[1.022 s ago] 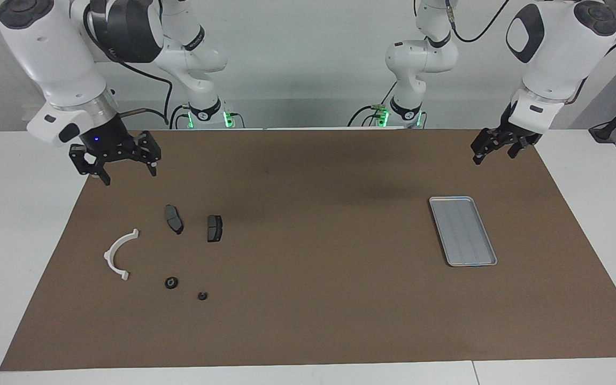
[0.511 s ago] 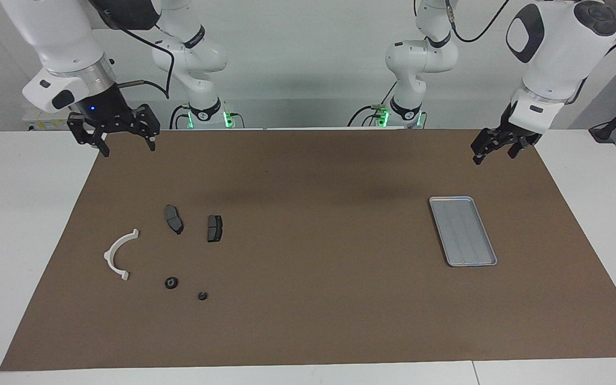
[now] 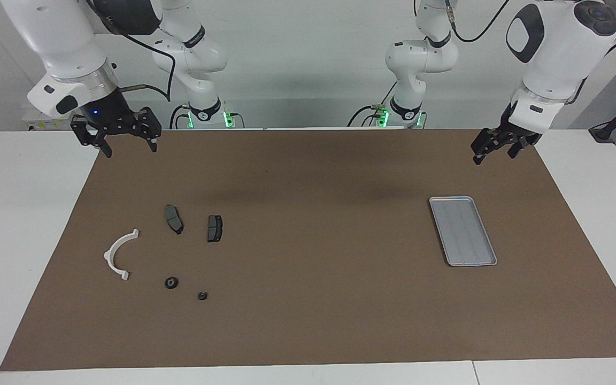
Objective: Place bearing gear from tray to pile
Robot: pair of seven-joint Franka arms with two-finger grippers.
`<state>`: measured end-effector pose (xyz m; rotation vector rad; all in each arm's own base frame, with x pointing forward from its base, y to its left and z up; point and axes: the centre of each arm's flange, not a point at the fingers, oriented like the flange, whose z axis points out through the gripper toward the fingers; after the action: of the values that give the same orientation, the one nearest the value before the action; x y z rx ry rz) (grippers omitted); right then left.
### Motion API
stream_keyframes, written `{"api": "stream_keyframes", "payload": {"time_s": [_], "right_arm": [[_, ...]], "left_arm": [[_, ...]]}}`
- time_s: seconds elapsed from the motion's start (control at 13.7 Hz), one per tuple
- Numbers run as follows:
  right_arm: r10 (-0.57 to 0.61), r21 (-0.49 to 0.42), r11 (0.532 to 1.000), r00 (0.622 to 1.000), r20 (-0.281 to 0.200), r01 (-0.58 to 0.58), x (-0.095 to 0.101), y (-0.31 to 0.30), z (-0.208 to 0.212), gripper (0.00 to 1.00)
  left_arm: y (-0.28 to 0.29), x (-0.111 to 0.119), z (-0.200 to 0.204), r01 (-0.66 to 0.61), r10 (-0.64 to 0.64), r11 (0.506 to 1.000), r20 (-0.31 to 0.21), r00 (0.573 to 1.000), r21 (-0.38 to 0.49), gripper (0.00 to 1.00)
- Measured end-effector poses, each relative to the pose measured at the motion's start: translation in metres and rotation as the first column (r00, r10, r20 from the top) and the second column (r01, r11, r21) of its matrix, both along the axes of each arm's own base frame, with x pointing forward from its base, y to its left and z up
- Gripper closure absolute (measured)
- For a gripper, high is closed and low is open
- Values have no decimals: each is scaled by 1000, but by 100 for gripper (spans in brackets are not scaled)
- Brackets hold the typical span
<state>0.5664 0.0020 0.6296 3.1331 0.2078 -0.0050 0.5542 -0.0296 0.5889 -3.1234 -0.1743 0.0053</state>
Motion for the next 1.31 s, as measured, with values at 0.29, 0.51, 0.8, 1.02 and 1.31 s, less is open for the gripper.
{"api": "stream_keyframes", "payload": {"time_s": [0.29,0.51,0.8,1.02,1.31], "right_arm": [[0,0,1000,1000,2,0,0,0,0,0],[2,0,1000,1000,27,-2,3,2,1,0],[-37,0,999,999,28,37,4,2,-2,0],[-43,-1,999,999,24,43,5,1,-8,0],[-43,-1,999,999,23,43,5,1,-9,0]], "left_arm": [[0,0,0,0,0,1000,0,1000,0,0],[0,0,0,0,0,1000,0,1000,0,0],[0,0,0,0,0,1000,0,1000,0,0],[0,0,0,0,0,1000,0,1000,0,0],[1,0,1,-1,1,1000,2,1000,-1,0]]}}
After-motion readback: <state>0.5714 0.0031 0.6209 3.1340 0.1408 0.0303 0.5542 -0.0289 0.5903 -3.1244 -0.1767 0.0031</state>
